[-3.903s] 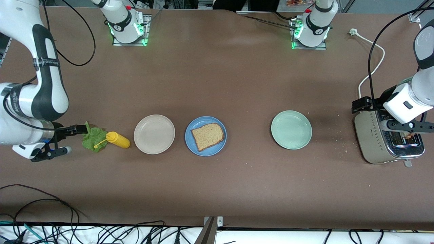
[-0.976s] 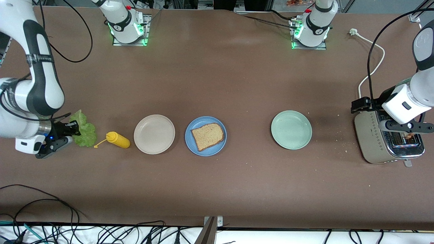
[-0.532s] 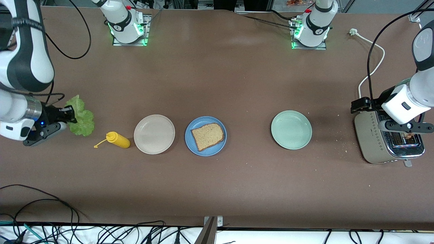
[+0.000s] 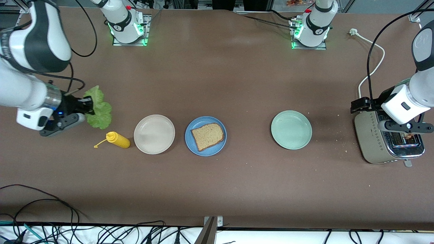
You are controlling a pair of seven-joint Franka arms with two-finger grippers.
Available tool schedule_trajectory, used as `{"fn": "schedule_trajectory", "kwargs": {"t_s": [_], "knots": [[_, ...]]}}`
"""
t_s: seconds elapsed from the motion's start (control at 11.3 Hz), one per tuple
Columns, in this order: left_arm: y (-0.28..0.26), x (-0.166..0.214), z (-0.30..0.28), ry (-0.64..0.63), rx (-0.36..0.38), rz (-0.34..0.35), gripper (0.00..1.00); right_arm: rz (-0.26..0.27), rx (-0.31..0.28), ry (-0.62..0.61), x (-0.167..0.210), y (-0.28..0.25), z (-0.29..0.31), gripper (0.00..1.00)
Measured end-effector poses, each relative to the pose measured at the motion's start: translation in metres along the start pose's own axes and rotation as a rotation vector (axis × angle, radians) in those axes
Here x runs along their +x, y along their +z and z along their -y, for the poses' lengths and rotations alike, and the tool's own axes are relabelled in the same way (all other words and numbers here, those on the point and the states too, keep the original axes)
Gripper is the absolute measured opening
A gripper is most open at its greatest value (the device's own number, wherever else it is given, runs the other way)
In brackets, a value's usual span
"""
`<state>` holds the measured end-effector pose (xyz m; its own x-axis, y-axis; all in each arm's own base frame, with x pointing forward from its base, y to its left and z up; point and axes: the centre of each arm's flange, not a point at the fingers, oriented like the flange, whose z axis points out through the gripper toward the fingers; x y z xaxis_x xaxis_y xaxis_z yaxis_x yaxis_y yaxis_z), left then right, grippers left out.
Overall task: Make sandwich in blue plate with both arms
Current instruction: 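Lift the lettuce leaf with the right gripper toward the white plate, then carry the lettuce over the blue plate and lower it onto the bread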
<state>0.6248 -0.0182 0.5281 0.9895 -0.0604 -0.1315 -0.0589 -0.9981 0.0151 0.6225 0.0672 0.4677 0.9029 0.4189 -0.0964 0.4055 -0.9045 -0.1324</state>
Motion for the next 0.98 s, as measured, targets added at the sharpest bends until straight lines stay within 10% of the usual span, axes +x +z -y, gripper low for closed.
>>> {"fn": "schedule_trajectory", "kwargs": {"t_s": [0.98], "knots": [[0.001, 0.000, 0.000, 0.000, 0.000, 0.002, 1.00, -0.002, -0.008, 0.403, 0.099, 0.060, 0.208, 0.04]]}}
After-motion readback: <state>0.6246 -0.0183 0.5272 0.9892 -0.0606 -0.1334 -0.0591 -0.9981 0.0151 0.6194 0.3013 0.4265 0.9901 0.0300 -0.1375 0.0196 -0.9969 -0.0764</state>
